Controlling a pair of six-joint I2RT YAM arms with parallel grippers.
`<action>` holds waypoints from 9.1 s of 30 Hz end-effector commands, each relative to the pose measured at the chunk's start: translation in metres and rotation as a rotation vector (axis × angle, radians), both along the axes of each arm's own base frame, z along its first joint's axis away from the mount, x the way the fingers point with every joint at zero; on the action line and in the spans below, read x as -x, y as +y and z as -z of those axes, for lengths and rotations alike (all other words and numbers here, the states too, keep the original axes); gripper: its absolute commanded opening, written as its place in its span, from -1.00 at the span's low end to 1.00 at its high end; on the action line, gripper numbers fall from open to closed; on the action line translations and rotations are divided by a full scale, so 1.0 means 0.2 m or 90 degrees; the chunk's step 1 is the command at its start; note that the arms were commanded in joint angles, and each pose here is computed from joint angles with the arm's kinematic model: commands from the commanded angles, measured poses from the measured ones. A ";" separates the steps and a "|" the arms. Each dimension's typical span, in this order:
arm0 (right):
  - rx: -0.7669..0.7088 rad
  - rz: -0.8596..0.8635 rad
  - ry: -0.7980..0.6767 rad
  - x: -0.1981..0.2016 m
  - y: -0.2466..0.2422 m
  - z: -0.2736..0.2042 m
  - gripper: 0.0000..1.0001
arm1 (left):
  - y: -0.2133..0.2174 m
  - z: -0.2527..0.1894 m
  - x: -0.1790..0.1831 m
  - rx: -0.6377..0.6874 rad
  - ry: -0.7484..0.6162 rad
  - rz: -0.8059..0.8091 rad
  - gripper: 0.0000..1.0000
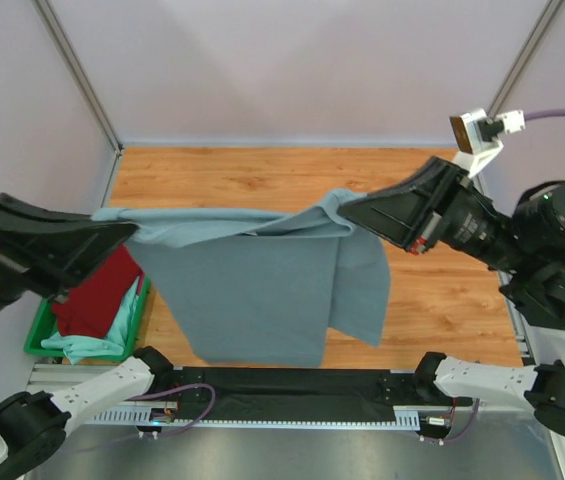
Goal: Fold and stack the t-shirts
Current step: Flatten the tshirt out
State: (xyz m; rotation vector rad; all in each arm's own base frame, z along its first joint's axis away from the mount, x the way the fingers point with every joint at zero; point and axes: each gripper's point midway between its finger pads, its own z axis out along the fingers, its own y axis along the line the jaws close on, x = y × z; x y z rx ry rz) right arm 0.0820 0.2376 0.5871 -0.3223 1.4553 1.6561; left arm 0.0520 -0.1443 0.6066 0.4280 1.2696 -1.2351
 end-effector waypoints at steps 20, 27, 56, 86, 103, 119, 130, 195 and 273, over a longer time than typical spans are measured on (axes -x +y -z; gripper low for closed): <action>0.284 0.670 0.114 -0.81 -0.45 0.58 -1.00 | 0.26 0.09 -0.65 -0.099 0.015 -0.441 -1.00; 0.207 0.807 0.009 -0.93 -0.54 0.25 -0.99 | 0.14 -0.10 -0.78 -0.063 -0.035 -0.426 -1.00; 0.220 0.936 -0.310 -0.94 -0.67 -0.41 -1.00 | -0.35 0.84 -0.64 -0.058 0.497 -0.108 -1.00; 0.736 0.394 0.579 -0.63 -0.37 2.34 0.29 | -0.23 2.19 -0.70 -0.480 0.610 -0.147 -0.02; 0.653 0.625 0.802 -0.71 -0.76 2.83 -0.58 | -0.59 2.81 -0.98 -0.595 0.818 -0.063 -0.40; 0.856 0.623 0.631 -1.61 -0.91 2.42 0.25 | -0.39 2.31 -1.17 -0.616 0.695 -0.172 0.12; 0.618 0.388 0.755 -0.51 -0.64 2.44 0.47 | -0.33 2.52 -0.25 -0.570 0.743 -0.016 -0.02; 0.646 0.430 0.830 -0.89 -0.93 2.59 -0.34 | -0.13 2.28 -0.78 -0.598 0.715 -0.249 -0.31; 0.557 0.252 0.638 -0.66 -0.60 2.35 0.26 | -0.07 2.59 -0.33 -0.672 0.861 -0.169 -1.00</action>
